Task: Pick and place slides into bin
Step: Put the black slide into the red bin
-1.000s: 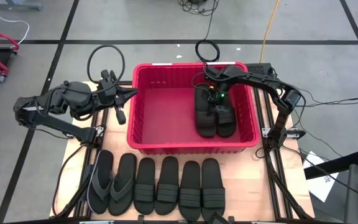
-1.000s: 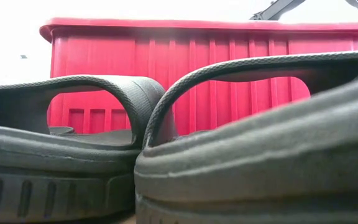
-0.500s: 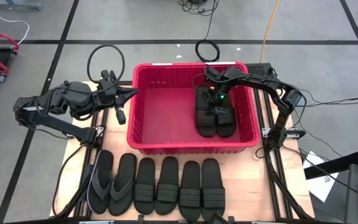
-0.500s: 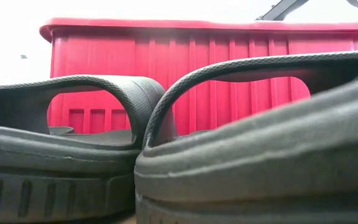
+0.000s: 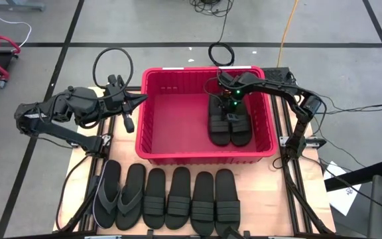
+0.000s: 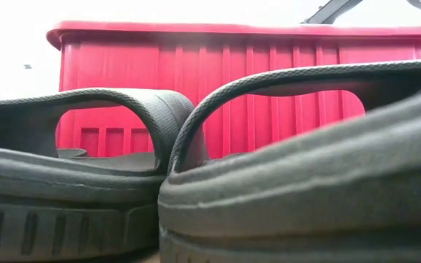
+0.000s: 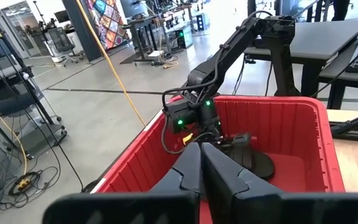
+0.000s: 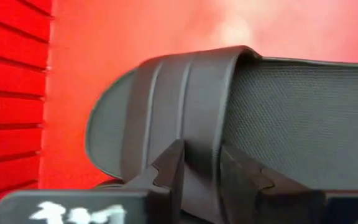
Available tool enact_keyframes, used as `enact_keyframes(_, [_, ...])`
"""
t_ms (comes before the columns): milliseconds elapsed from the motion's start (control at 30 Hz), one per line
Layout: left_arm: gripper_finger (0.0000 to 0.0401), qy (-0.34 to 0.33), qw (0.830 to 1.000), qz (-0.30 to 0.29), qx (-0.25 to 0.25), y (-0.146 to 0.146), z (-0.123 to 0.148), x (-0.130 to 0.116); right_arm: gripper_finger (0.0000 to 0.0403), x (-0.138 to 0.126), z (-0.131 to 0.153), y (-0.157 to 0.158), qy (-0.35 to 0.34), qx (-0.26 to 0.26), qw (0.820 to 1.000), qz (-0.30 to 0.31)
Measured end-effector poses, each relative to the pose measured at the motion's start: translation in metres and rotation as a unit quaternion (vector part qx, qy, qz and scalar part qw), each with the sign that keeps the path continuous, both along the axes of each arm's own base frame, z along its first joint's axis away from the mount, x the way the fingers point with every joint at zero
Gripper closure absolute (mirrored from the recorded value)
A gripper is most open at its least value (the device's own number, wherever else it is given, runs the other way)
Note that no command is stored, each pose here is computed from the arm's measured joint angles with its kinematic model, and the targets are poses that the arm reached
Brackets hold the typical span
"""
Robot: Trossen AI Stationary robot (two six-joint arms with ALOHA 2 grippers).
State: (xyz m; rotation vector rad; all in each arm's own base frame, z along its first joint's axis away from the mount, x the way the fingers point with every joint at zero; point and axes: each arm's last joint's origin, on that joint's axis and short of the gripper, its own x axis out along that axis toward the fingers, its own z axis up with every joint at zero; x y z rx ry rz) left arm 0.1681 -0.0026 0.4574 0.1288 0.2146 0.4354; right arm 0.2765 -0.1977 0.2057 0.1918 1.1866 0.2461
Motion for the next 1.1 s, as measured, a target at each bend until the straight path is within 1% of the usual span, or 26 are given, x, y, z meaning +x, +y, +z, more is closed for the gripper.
enact_keyframes(200, [0.0379, 0.001, 1.0, -0.001, 0.002, 0.0, 0.0, 0.0, 0.0306, -0.002, 0.008, 0.001, -0.001, -0.019, 1.0, -0.007])
enact_keyframes(400, [0.0394, 0.002, 1.0, -0.001, 0.005, 0.0, 0.0, 0.0, 0.0305, -0.006, 0.024, 0.005, -0.011, -0.053, 0.998, -0.013])
enact_keyframes(500, [0.0399, 0.002, 1.0, -0.001, 0.005, 0.0, 0.0, 0.0, 0.0305, -0.01, 0.04, 0.009, -0.033, -0.066, 0.997, -0.024])
enact_keyframes(600, [0.0394, 0.003, 1.0, -0.001, 0.005, 0.0, 0.0, 0.0, 0.0305, -0.015, 0.064, 0.015, -0.072, -0.074, 0.992, -0.071])
enact_keyframes(667, [0.0388, 0.003, 1.0, -0.001, 0.006, 0.0, 0.0, 0.0, 0.0307, -0.021, 0.086, 0.024, -0.117, -0.064, 0.987, -0.093])
enact_keyframes(700, [0.0385, 0.003, 1.0, -0.002, 0.007, 0.0, 0.0, 0.0, 0.0312, -0.024, 0.098, 0.03, -0.151, -0.046, 0.983, -0.094])
enact_keyframes(733, [0.0382, 0.005, 1.0, -0.002, 0.011, 0.0, 0.0, 0.0, 0.0319, -0.028, 0.111, 0.036, -0.189, -0.03, 0.977, -0.093])
enact_keyframes(800, [0.0381, 0.01, 1.0, -0.004, 0.02, 0.0, 0.0, 0.0, 0.0343, -0.033, 0.141, 0.051, -0.273, -0.011, 0.957, -0.094])
enact_keyframes(867, [0.0383, 0.014, 0.999, -0.006, 0.029, 0.0, 0.0, 0.0, 0.0376, -0.04, 0.171, 0.069, -0.351, -0.009, 0.932, -0.084])
enact_keyframes(933, [0.0388, 0.016, 0.999, -0.007, 0.034, 0.0, 0.0, 0.0, 0.0395, -0.046, 0.196, 0.087, -0.419, -0.014, 0.905, -0.067])
enact_keyframes(1000, [0.0396, 0.019, 0.999, -0.008, 0.039, 0.0, 0.0, 0.0, 0.0395, -0.052, 0.216, 0.103, -0.467, -0.019, 0.88, -0.082])
enact_keyframes(1033, [0.0398, 0.02, 0.999, -0.009, 0.042, 0.0, 0.0, 0.0, 0.0396, -0.053, 0.222, 0.109, -0.48, -0.021, 0.872, -0.096])
enact_keyframes(1067, [0.0399, 0.021, 0.999, -0.009, 0.043, 0.0, 0.0, 0.0, 0.0399, -0.053, 0.225, 0.117, -0.486, -0.02, 0.868, -0.1])
enact_keyframes(1100, [0.0399, 0.021, 0.999, -0.009, 0.045, 0.0, 0.0, 0.0, 0.0401, -0.053, 0.226, 0.124, -0.485, -0.023, 0.868, -0.104])
